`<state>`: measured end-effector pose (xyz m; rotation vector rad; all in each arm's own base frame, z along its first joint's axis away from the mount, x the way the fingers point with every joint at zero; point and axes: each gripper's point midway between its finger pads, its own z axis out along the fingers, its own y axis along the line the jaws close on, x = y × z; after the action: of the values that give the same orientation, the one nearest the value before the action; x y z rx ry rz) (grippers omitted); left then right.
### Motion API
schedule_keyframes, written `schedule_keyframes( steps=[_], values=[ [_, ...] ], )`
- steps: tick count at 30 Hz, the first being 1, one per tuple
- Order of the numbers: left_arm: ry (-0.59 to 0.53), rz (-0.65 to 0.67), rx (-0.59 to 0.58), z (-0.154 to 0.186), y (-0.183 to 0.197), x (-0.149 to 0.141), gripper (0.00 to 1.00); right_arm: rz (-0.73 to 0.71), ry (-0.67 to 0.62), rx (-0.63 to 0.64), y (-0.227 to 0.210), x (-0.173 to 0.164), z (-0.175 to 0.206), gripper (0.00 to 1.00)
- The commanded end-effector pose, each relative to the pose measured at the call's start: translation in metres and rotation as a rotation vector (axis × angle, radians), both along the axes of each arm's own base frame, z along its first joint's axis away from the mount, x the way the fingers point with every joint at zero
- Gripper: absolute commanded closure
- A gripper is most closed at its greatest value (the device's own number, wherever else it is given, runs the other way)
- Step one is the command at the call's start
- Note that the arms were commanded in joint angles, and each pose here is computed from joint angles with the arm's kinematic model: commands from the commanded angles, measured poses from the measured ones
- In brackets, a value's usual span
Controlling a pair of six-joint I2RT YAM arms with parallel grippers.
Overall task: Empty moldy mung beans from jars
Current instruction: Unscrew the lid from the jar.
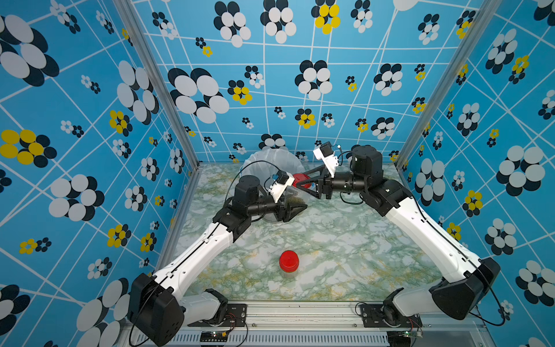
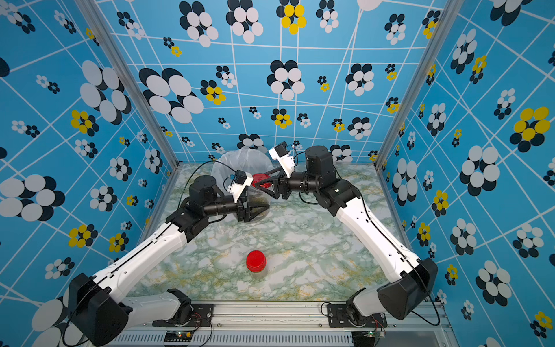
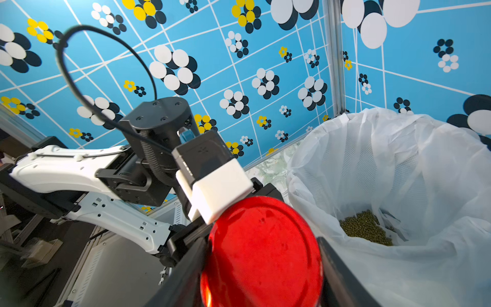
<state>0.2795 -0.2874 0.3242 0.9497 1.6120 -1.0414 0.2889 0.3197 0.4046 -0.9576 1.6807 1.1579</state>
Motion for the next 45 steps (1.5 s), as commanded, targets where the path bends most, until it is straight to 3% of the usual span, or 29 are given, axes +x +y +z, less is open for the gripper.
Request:
schedule_keyframes(
  steps=[1, 8, 14, 23, 24, 26, 28, 30, 37, 45],
  values=[
    [-0.051, -0.012, -0.058, 0.022, 0.008, -0.003, 0.72, 0.200, -0.086, 0.052, -0.001, -0.034, 0.021, 0.65],
    [-0.053, -0.054, -0.080, 0.026, 0.009, -0.005, 0.72, 0.430, -0.129, 0.052, -0.004, -0.070, 0.021, 0.63],
    [-0.038, -0.052, -0.079, 0.022, 0.011, -0.001, 0.72, 0.481, -0.147, 0.023, -0.014, -0.079, 0.018, 0.62],
    [-0.020, 0.014, -0.053, 0.018, 0.015, 0.010, 0.74, 0.370, -0.137, -0.050, -0.019, -0.054, 0.004, 0.59],
    [-0.018, 0.019, -0.049, 0.017, 0.016, 0.011, 0.74, 0.358, -0.140, -0.056, -0.019, -0.052, 0.004, 0.55],
    [-0.013, 0.032, -0.047, 0.017, 0.016, 0.014, 0.75, 0.303, -0.131, -0.065, -0.018, -0.042, 0.006, 0.31],
    [-0.011, 0.040, -0.047, 0.017, 0.016, 0.016, 0.76, 0.288, -0.134, -0.054, -0.018, -0.040, 0.011, 0.30],
    [-0.009, 0.051, -0.043, 0.016, 0.016, 0.018, 0.76, 0.240, -0.126, -0.037, -0.017, -0.033, 0.018, 0.21],
    [-0.010, 0.098, -0.008, 0.011, 0.015, 0.024, 0.76, 0.030, 0.023, 0.053, -0.008, 0.003, 0.015, 0.21],
    [-0.041, 0.097, 0.015, 0.015, 0.010, 0.016, 0.76, -0.089, 0.035, 0.050, 0.004, 0.014, 0.010, 0.20]
  ],
)
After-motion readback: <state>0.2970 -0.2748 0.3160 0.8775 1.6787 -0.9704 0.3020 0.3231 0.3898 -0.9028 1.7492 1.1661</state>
